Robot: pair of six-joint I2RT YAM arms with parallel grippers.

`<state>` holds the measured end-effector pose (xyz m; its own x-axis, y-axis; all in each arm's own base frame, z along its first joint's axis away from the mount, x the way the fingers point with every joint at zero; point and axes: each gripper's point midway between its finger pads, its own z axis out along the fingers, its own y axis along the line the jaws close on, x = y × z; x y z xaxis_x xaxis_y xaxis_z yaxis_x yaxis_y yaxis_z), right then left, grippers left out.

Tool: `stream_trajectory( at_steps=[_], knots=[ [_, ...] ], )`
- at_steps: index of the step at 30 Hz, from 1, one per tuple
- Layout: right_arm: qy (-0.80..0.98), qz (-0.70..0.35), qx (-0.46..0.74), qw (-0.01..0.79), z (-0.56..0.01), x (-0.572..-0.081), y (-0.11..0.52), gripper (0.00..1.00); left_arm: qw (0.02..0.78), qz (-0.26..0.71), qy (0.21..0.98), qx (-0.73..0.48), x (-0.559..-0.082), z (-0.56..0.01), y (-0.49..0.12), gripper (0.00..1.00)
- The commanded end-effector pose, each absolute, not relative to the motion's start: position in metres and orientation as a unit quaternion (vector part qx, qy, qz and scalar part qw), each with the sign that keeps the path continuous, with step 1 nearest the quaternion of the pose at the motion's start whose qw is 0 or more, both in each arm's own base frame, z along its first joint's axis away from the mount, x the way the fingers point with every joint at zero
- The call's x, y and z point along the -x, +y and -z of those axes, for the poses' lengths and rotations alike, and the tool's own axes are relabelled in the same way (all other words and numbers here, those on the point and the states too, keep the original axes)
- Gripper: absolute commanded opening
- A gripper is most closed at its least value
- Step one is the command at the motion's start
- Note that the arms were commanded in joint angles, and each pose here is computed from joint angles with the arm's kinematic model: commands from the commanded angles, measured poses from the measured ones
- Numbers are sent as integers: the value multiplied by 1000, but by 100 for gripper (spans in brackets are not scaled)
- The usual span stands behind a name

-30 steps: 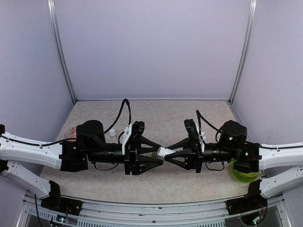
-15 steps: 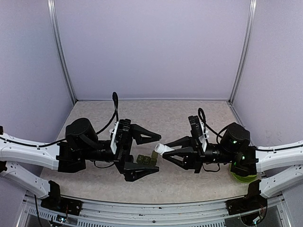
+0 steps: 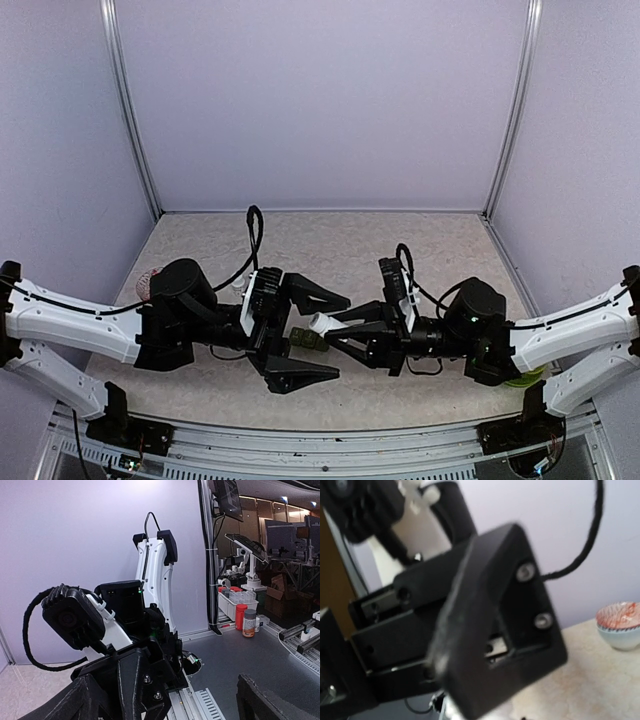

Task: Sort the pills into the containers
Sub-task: Unscrew the lid of the pill bottle from the pill bottle.

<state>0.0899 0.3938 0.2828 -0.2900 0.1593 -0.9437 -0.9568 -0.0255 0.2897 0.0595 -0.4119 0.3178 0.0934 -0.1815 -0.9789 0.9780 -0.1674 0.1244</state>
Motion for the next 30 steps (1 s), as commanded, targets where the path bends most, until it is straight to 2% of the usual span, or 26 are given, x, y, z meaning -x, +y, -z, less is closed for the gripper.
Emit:
stream_trajectory(
  at_steps=[1,16,24,30],
  knots=[
    [509,-616,333,500,-297,-97,382,14,525,564,363,-523,-52,-320,-408,99],
    [517,-612,299,519,-299,-105,365,13,517,558,385,-522,-56,-309,-413,93],
    [516,-627,323,486,-287,-96,381,12,553,543,376,-508,-62,-322,-407,98],
    [501,-640,327,481,-293,-92,391,13,543,551,371,-514,-60,-320,-413,98]
  ],
)
